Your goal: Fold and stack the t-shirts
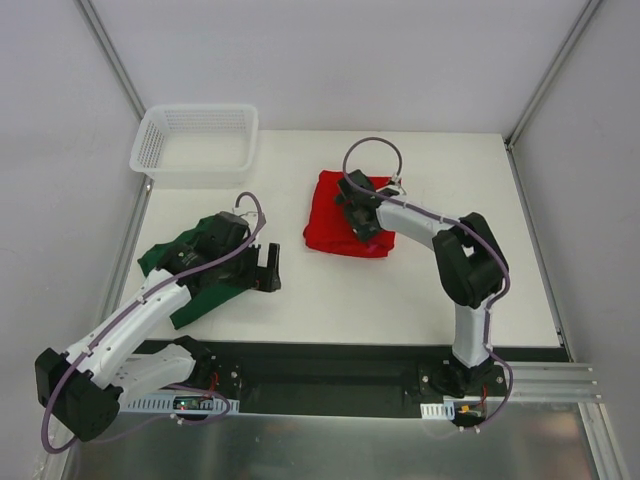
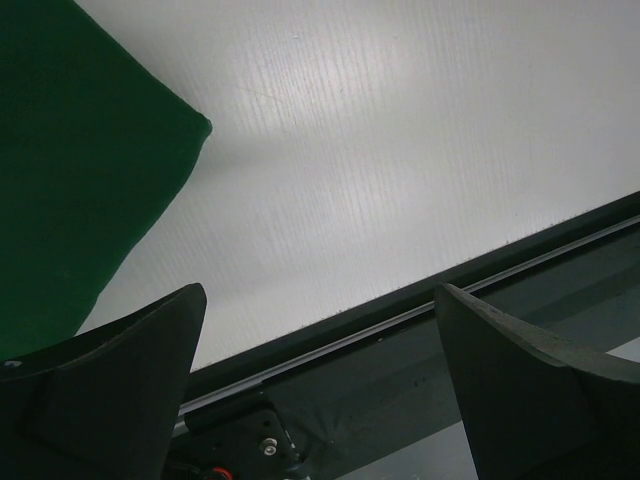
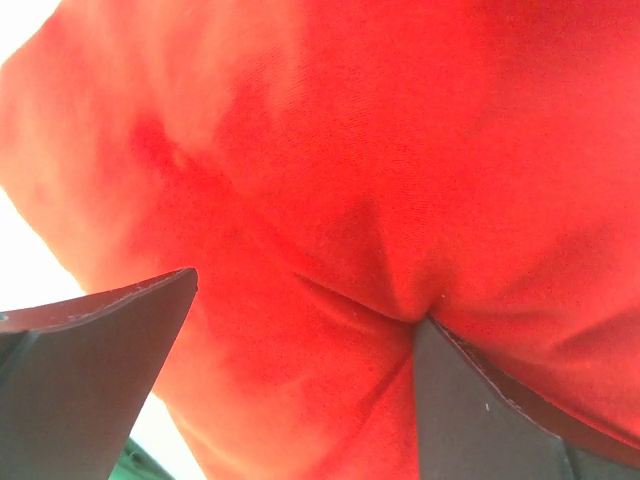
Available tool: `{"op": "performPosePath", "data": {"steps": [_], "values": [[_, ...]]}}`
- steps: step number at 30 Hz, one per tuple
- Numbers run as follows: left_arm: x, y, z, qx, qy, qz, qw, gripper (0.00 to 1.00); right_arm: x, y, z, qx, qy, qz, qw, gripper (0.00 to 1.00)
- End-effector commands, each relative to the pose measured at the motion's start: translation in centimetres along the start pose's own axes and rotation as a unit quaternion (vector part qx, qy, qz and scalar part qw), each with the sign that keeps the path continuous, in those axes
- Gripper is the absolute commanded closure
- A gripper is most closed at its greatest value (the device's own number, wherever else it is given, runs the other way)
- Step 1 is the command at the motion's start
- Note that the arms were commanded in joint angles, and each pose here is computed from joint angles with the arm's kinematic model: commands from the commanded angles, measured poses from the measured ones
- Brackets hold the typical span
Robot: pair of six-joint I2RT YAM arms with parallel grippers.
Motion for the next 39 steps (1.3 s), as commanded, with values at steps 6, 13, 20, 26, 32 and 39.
{"op": "performPosePath", "data": {"steps": [6, 13, 20, 26, 32, 39], "values": [[0.4, 0.1, -1.7, -0.009, -0.027, -0.009, 1.0, 0.01, 5.4, -0.7, -2.0, 0.034, 0.074, -0.083, 0.993, 0.04], [0.0, 0.1, -1.5, -0.015, -0.027, -0.008, 1.0, 0.01, 4.3, -3.8, -4.3, 0.051, 0.061, -0.141, 0.987, 0.04], [-0.3, 0.1, -1.4, -0.021, -0.027, -0.003, 0.999, 0.01, 2.7, -4.3, -6.2, 0.061, 0.048, -0.175, 0.981, 0.04], [-0.5, 0.0, -1.2, -0.023, -0.025, -0.003, 0.999, 0.01, 2.8, -2.8, -6.3, 0.05, 0.056, -0.183, 0.98, 0.04], [-0.8, 0.3, -1.3, -0.043, -0.037, -0.008, 0.998, 0.01, 2.2, -0.9, -7.8, 0.036, 0.031, -0.203, 0.978, 0.04], [-1.8, 0.8, -2.4, -0.093, -0.095, -0.049, 0.99, 0.01, 1.0, 1.3, -10.4, -0.005, 0.017, -0.242, 0.97, 0.04]]}}
Point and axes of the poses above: each gripper's point midway between its finger pads, its own z axis out along the fingers, its own y axis along the line the jaws close on, x = y × z, the point moved 9 cm from there along -z, back along the fingers, and after that the axes turned 3 degrees about -z, right-handed, at the moved point
